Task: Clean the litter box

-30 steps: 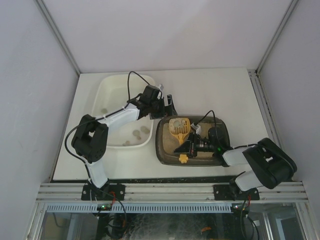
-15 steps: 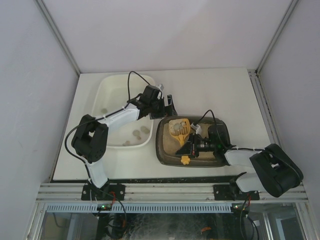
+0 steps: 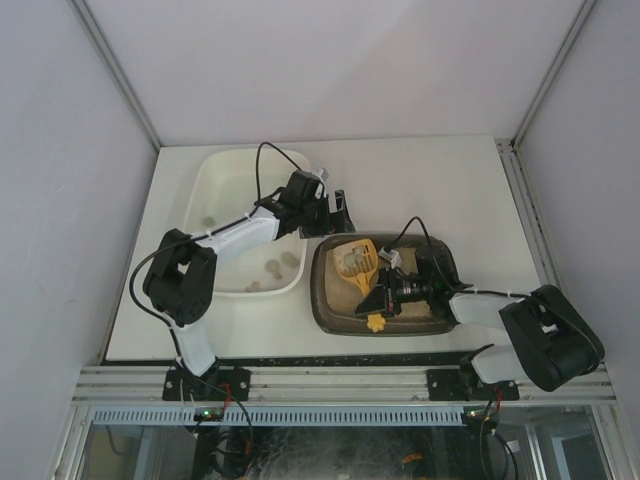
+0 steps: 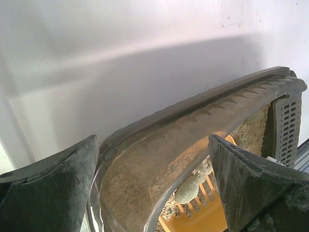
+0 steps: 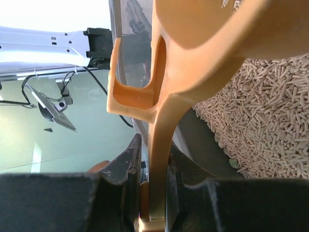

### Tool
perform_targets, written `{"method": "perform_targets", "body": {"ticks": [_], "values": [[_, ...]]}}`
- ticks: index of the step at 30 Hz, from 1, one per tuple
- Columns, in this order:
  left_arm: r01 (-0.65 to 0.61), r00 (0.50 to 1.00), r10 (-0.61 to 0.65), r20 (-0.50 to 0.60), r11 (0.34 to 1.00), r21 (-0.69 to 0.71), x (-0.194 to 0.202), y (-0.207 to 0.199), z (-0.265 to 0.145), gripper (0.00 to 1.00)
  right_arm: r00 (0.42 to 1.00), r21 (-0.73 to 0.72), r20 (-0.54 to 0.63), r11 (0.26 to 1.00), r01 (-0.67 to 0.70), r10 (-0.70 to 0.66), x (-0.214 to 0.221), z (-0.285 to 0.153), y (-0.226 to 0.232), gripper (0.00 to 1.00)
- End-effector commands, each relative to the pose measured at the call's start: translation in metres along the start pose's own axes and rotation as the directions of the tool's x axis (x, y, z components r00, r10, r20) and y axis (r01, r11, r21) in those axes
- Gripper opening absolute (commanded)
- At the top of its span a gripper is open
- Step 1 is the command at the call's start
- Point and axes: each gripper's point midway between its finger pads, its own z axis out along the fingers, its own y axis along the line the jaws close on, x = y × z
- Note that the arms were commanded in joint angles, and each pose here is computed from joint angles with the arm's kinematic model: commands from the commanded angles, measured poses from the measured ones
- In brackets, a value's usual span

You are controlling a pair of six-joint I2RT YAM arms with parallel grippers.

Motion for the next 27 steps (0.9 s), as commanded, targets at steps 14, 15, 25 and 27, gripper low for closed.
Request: {"method": "perform_targets", "body": {"ticks": [14,15,25,27], "values": [[-0.040,0.999,0.040,0.033,0.999,0.002,-0.005,-0.004,-0.010,0.98,0.973,0.225,-0.138,0.963,-0.150,0.184,0.072,-0.018,-0.062,0.00],[-0.040,0.999,0.040,0.032,0.999,0.001,-0.005,-0.003,-0.009,0.98,0.973,0.226,-0.138,0.963,-0.149,0.183,0.072,-0.019,-0.062,0.00],[-0.036,0.999,0.036,0.026,0.999,0.002,-0.004,-0.003,-0.007,0.98,0.967,0.244,-0.149,0.955,-0.168,0.208,0.074,-0.026,-0.052,0.00],[-0.037,0.999,0.037,0.027,0.999,0.003,-0.004,-0.003,-0.008,0.98,0.971,0.242,-0.137,0.958,-0.156,0.193,0.070,-0.027,-0.047,0.00]]}}
